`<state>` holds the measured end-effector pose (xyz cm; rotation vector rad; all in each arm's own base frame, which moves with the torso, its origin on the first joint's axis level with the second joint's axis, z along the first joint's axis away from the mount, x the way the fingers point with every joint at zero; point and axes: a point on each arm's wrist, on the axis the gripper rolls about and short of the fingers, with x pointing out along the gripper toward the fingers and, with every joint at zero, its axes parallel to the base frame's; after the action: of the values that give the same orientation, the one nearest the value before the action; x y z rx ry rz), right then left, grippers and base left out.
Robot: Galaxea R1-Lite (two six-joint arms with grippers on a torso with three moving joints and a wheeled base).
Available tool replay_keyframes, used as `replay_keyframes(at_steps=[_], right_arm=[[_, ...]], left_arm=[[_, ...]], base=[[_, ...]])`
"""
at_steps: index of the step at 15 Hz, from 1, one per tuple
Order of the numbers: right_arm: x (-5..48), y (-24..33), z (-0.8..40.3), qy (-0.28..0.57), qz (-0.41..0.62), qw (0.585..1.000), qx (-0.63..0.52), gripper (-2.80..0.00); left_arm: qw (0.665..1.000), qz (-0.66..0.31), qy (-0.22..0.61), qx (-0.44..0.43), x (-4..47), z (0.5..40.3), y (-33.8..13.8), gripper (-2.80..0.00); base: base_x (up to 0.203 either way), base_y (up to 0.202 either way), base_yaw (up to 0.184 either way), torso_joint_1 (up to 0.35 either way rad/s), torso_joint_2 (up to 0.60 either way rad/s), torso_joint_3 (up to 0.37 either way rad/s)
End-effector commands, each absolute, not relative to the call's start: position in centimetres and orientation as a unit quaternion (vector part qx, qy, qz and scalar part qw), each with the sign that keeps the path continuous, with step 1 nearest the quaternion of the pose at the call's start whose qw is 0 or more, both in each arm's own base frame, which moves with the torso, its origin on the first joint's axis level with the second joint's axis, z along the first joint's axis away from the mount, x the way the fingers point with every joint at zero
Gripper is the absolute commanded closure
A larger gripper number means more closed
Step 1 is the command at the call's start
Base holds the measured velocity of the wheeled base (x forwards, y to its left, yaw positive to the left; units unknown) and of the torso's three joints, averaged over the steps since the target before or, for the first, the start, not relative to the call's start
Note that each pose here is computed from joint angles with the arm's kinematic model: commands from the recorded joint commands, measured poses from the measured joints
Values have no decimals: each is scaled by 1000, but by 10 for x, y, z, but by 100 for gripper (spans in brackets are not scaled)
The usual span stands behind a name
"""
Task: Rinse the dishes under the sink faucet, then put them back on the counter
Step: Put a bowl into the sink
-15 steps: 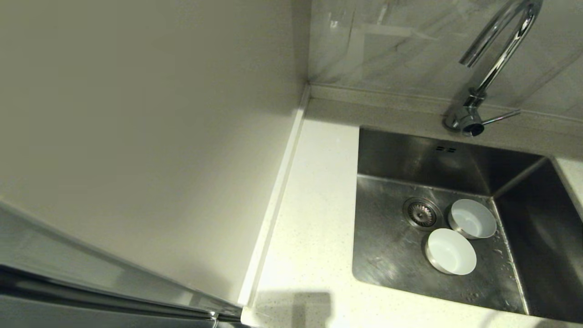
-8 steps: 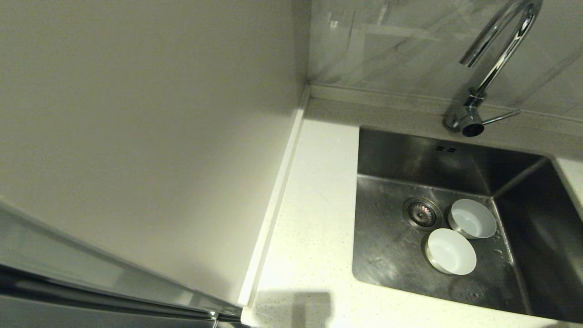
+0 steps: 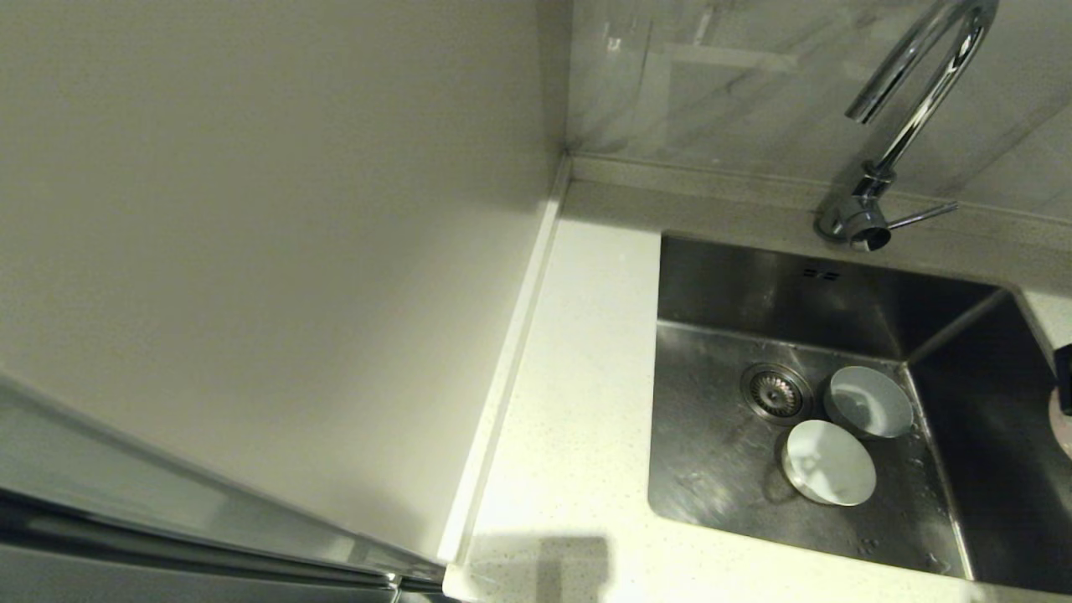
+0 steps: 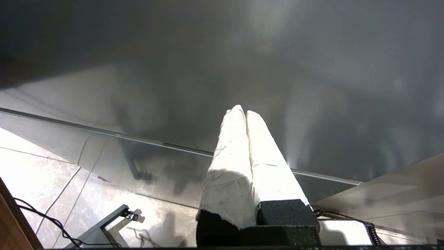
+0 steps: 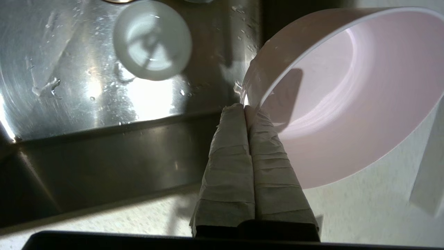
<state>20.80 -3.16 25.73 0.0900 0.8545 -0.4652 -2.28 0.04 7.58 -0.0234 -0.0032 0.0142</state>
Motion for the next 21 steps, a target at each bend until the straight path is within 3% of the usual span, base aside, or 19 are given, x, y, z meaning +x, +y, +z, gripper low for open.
replay_keyframes(at_steps=[1, 11, 21], right_arm=[[248, -14, 236, 432, -218, 875, 11, 0], [322, 8, 137, 441, -227, 868, -4, 0], [349, 5, 54, 481, -254, 839, -1, 0]], left_arm=[[1000, 7, -3, -12, -23, 76, 0, 0], [1000, 7, -3, -12, -23, 76, 0, 0], [1000, 8, -4, -12, -23, 76, 0, 0]], base=[[0, 0, 0, 0, 0, 0], [0, 0, 0, 0, 0, 0], [0, 0, 0, 0, 0, 0]])
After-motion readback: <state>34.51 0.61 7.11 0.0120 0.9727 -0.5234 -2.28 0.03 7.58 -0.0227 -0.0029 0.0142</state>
